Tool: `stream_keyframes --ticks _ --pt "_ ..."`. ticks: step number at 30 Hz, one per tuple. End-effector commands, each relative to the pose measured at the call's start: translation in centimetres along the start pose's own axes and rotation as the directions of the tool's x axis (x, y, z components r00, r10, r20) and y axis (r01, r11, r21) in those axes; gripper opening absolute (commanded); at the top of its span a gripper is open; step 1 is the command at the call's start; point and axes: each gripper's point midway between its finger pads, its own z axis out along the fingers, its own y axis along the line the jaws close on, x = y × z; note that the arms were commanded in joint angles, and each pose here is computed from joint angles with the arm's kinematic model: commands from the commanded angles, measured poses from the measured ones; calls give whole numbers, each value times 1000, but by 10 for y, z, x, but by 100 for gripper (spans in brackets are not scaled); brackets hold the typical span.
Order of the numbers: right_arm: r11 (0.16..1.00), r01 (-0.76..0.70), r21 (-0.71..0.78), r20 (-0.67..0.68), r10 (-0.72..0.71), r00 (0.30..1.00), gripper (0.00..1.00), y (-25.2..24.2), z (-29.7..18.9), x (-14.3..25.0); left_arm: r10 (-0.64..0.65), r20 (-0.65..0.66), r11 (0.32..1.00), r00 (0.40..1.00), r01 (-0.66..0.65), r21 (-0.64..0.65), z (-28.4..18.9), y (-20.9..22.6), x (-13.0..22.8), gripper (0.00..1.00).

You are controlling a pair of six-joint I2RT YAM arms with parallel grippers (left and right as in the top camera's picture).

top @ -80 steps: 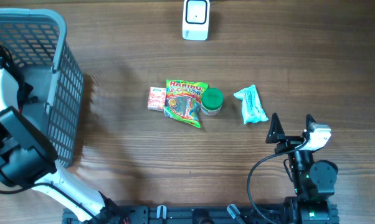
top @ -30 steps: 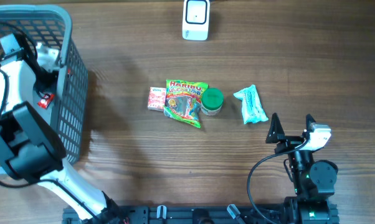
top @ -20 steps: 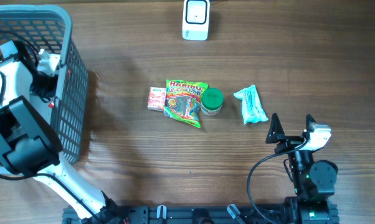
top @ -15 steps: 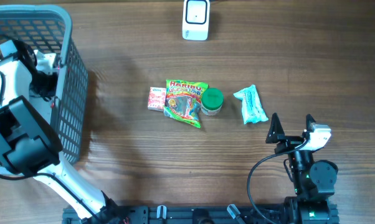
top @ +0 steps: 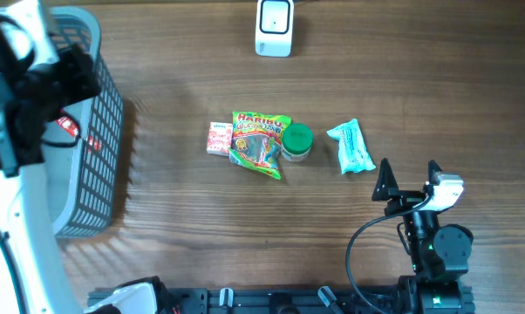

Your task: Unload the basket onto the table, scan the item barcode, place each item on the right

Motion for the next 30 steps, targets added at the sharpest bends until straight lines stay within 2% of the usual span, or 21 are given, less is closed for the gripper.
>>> stream_keyframes --ticks 1,3,4,5,7,9,11,14,16,18,20,24,26,29,30 --pt "1000 -4 -14 1 4 1000 100 3 0 0 -233 143 876 962 272 -398 -6 88 -9 97" --pt "1000 -4 -14 1 4 1000 100 3 0 0 -457 210 771 864 503 -391 -8 118 -3 100" --pt "1000 -4 -14 1 4 1000 100 3 0 0 -535 232 709 812 581 -399 -5 132 1 100" --pt "1000 -4 -14 1 4 1000 100 3 0 0 -556 228 691 800 597 -408 4 139 2 100" --pt "1000 -4 -14 1 4 1000 100 3 0 0 -527 158 712 835 535 -454 27 148 8 100" --pt "1000 -4 -14 1 4 1000 100 3 0 0 -559 94 689 824 524 -501 60 161 22 100" --pt "1000 -4 -14 1 4 1000 100 3 0 0 -628 16 632 778 522 -573 102 181 50 100" --pt "1000 -4 -14 1 4 1000 100 3 0 0 -713 -120 556 691 453 -697 160 216 112 98" --pt "1000 -4 -14 1 4 1000 100 3 0 0 -725 -157 533 670 402 -745 178 230 134 91" --pt "1000 -4 -14 1 4 1000 100 3 0 0 -716 -170 486 677 309 -817 188 252 157 89" --pt "1000 -4 -14 1 4 1000 100 3 0 0 -725 -196 476 660 274 -836 196 261 172 89" --pt "1000 -4 -14 1 4 1000 100 3 0 0 -736 -214 475 642 265 -839 209 266 185 98" --pt "1000 -4 -14 1 4 1000 100 3 0 0 -728 -263 524 633 267 -809 219 261 189 98" --pt "1000 -4 -14 1 4 1000 100 3 0 0 -728 -267 540 632 287 -792 226 259 188 98" --pt "1000 -4 -14 1 4 1000 100 3 0 0 -731 -272 556 626 314 -770 231 255 186 96"
